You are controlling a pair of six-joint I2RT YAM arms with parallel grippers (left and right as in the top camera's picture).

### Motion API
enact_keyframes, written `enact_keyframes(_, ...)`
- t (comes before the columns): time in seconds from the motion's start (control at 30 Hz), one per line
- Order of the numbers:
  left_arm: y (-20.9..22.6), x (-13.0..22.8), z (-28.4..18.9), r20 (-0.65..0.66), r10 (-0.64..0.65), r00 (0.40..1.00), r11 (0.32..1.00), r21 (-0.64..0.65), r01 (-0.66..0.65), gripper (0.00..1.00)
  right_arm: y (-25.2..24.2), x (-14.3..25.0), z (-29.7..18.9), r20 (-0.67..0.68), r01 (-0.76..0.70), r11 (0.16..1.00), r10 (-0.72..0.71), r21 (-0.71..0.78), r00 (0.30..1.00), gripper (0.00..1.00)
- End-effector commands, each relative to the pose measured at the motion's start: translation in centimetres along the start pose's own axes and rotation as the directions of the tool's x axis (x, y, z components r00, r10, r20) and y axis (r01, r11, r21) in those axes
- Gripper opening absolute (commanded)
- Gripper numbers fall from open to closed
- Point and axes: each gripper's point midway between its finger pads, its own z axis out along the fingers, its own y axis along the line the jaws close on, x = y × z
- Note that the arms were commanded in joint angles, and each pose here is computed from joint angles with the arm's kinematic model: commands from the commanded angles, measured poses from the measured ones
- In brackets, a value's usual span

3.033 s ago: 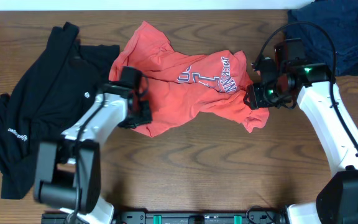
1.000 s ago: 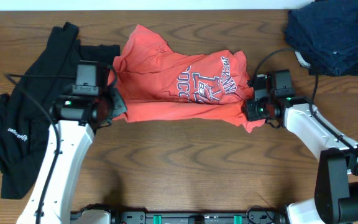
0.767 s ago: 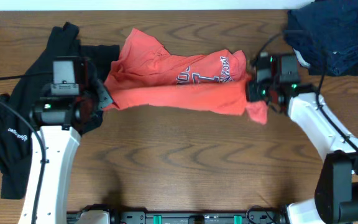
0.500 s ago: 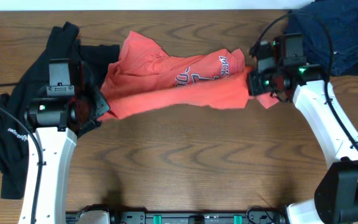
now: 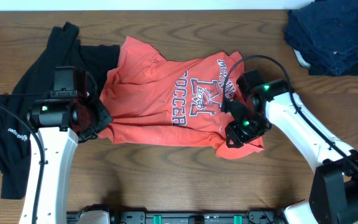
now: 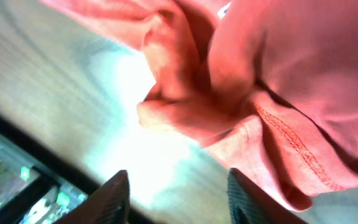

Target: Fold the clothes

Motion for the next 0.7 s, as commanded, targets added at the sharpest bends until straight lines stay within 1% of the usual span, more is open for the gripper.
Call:
enact_keyframes(0.0, 0.1, -0.1, 0.2, 0.003, -0.021, 1.0, 1.0, 0.003, 0.021, 0.06, 0.5, -2.7, -3.0, 0.104, 0.051, 0.999, -0.05, -0.006, 0.993, 0.57)
enact_keyframes(0.03, 0.0, -0.2, 0.2, 0.007, -0.021, 1.0, 1.0, 0.006, 0.021, 0.06, 0.3, -3.6, -4.1, 0.14, 0.048, 0.999, -0.047, 0.0, 0.989, 0.65)
enact_keyframes(0.07, -0.1, -0.3, 0.2, 0.012, -0.021, 1.0, 1.0, 0.009, 0.021, 0.06, 0.1, -4.4, -4.9, 0.174, 0.044, 0.999, -0.045, 0.008, 0.984, 0.7)
enact_keyframes(0.17, -0.4, -0.8, 0.2, 0.032, -0.021, 0.999, 1.0, 0.022, 0.02, 0.06, -1.9, -6.7, -6.2, 0.272, 0.027, 0.997, -0.045, 0.069, 0.961, 0.73)
enact_keyframes(0.27, -0.7, -1.4, 0.1, 0.056, -0.021, 0.998, 0.999, 0.036, 0.019, 0.06, -3.6, -8.0, -6.0, 0.322, 0.003, 0.995, -0.035, 0.099, 0.946, 0.72)
enact_keyframes(0.33, -0.9, -1.7, 0.1, 0.067, -0.021, 0.998, 0.999, 0.043, 0.018, 0.06, -3.8, -8.0, -4.9, 0.306, 0.0, 0.996, -0.026, 0.085, 0.952, 0.67)
enact_keyframes(0.4, -0.9, -1.8, 0.1, 0.069, -0.021, 0.997, 0.999, 0.044, 0.018, 0.06, -3.4, -7.2, -3.7, 0.258, 0.0, 0.998, -0.015, 0.059, 0.966, 0.63)
enact_keyframes(0.47, -0.9, -1.7, 0.2, 0.065, -0.02, 0.998, 0.999, 0.041, 0.018, 0.06, -2.8, -6.1, -2.6, 0.208, 0.014, 0.999, -0.024, 0.049, 0.978, 0.61)
enact_keyframes(0.5, -0.9, -1.8, 0.4, 0.061, -0.016, 0.998, 0.999, 0.035, 0.014, 0.06, -2.4, -5.5, -2.1, 0.182, 0.027, 0.999, -0.035, 0.043, 0.983, 0.66)
enact_keyframes(0.57, -0.7, -1.8, 0.7, 0.056, -0.017, 0.998, 1.0, 0.019, 0.015, 0.06, -0.9, -4.6, -1.6, 0.146, 0.083, 0.996, -0.081, -0.014, 0.986, 0.72)
enact_keyframes(0.67, -0.6, -1.9, 1.5, 0.038, -0.017, 0.999, 1.0, 0.003, 0.017, 0.06, 0.0, -3.0, -0.6, 0.09, 0.09, 0.994, -0.084, -0.059, 0.992, 0.74)
